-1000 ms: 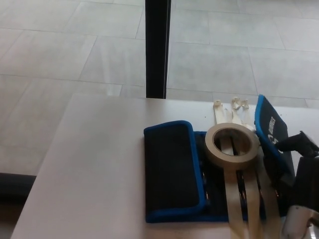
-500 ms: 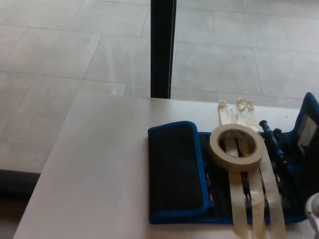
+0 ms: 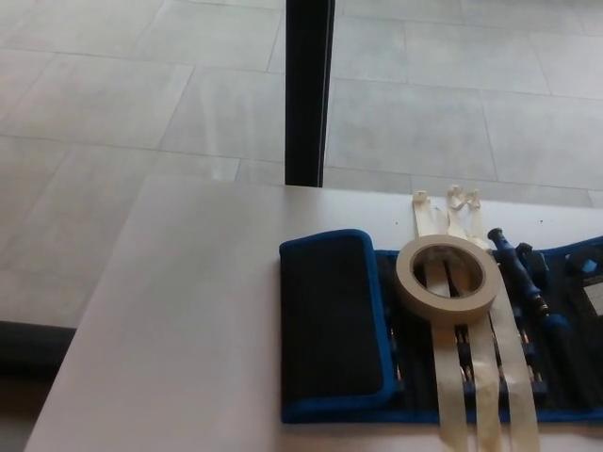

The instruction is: The robot uses its right hand to open a black folded toolkit cover kept in the middle of the desk

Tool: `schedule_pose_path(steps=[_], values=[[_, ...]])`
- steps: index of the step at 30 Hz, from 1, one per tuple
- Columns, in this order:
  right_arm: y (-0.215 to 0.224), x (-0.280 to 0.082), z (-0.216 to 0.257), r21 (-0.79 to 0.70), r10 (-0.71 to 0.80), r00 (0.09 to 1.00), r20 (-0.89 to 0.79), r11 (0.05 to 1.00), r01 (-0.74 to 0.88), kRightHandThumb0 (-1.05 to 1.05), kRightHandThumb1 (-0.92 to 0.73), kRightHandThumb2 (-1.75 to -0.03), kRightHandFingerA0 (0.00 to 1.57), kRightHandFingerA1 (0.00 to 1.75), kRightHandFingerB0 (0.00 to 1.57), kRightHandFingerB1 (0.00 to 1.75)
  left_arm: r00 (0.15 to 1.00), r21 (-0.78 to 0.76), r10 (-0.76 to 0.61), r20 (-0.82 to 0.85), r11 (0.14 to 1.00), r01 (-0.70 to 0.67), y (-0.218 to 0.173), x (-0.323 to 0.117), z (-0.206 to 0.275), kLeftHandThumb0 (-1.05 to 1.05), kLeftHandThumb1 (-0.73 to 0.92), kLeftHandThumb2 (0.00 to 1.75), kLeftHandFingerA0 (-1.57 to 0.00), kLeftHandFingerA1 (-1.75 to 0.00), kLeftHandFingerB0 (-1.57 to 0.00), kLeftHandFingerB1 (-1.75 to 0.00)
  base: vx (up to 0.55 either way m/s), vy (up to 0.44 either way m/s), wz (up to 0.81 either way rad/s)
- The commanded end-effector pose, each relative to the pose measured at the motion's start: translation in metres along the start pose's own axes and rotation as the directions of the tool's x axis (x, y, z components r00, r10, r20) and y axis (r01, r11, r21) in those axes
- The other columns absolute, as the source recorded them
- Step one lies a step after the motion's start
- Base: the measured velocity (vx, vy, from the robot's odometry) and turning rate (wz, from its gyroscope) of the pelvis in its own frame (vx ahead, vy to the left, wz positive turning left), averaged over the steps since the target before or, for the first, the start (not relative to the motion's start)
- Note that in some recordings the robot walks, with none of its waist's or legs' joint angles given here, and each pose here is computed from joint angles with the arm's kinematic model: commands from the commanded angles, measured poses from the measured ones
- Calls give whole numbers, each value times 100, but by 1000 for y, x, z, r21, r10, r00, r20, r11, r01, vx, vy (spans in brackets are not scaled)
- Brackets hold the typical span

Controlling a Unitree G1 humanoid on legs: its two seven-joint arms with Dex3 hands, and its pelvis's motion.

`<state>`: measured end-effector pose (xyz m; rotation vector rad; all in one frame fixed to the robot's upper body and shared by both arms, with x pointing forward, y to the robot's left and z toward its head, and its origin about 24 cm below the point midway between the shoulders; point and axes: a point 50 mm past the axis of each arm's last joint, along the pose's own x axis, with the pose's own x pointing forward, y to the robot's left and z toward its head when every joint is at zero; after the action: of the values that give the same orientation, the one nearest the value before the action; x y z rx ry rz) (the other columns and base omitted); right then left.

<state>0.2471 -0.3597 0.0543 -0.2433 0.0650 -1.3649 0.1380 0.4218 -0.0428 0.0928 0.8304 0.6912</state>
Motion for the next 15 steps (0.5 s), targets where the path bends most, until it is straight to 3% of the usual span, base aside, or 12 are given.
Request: schedule_pose_path(steps=[1, 2, 3, 4, 6, 7, 8, 9, 11, 12, 14, 15], values=[[-74, 59, -24, 245, -17, 914, -404, 961, 127, -39, -61, -72, 72, 120, 69, 91, 999, -43, 43, 7, 998, -43, 19, -2, 7, -69, 76, 63, -49, -67, -43, -50, 0, 0, 0], [-78, 66, -16, 275, 1, 926, -378, 955, 111, -41, -62, -75, 75, 128, 66, 96, 999, -23, 42, 8, 999, -41, 19, -2, 7, -70, 77, 64, -49, -66, -42, -49, 0, 0, 0], [-80, 69, -10, 321, 25, 931, -363, 942, 100, -37, -61, -82, 81, 133, 64, 115, 999, -10, 42, 10, 999, -42, 20, -2, 7, -70, 78, 62, -49, -65, -42, -49, 0, 0, 0], [-86, 79, 1, 360, 48, 935, -352, 929, 88, -49, -73, -71, 84, 133, 47, 108, 999, -9, 46, 11, 999, -46, 21, -3, 8, -67, 77, 63, -48, -65, -43, -49, 0, 0, 0], [-98, 97, 18, 326, 39, 947, -318, 943, 71, -47, -67, -80, 90, 133, 49, 112, 999, -14, 50, 7, 999, -50, 21, -3, 7, -67, 77, 63, -47, -64, -42, -49, 0, 0, 0], [-100, 100, 21, 321, 38, 950, -310, 945, 67, -43, -59, -100, 97, 137, 54, 129, 999, -15, 50, 6, 999, -50, 22, -3, 6, -67, 76, 63, -48, -64, -42, -48, 0, 0, 0], [-103, 104, 24, 314, 37, 953, -301, 947, 62, -43, -59, -100, 97, 137, 54, 129, 999, -16, 50, 4, 999, -50, 22, -3, 5, -67, 76, 63, -48, -64, -42, -48, 0, 0, 0], [-110, 113, 30, 259, 28, 954, -298, 964, 53, -43, -64, -89, 92, 133, 42, 111, 999, -36, 49, -3, 998, -49, 22, -3, 5, -67, 77, 62, -47, -64, -41, -47, 0, 0, 0], [-130, 129, 43, 267, 30, 973, -230, 963, 34, -59, -71, -67, 91, 129, 44, 102, 999, -27, 53, 0, 998, -53, 24, -3, 5, -70, 75, 62, -51, -66, -44, -48, 0, 0, 0], [-134, 131, 44, 229, 22, 975, -223, 973, 30, -63, -75, -63, 98, 136, 47, 101, 999, -22, 52, 4, 998, -52, 24, -3, 6, -70, 75, 62, -51, -66, -43, -49, 0, 0, 0], [-141, 134, 39, 227, 14, 971, -237, 973, 41, -67, -76, -64, 85, 129, 37, 88, 999, -30, 49, 7, 998, -48, 24, -3, 6, -69, 75, 62, -50, -67, -42, -49, 0, 0, 0], [-145, 134, 32, 207, 2, 966, -258, 977, 53, -70, -76, -64, 88, 128, 34, 89, 999, -21, 45, 10, 999, -45, 24, -3, 6, -69, 76, 62, -49, -67, -42, -49, 0, 0, 0]])
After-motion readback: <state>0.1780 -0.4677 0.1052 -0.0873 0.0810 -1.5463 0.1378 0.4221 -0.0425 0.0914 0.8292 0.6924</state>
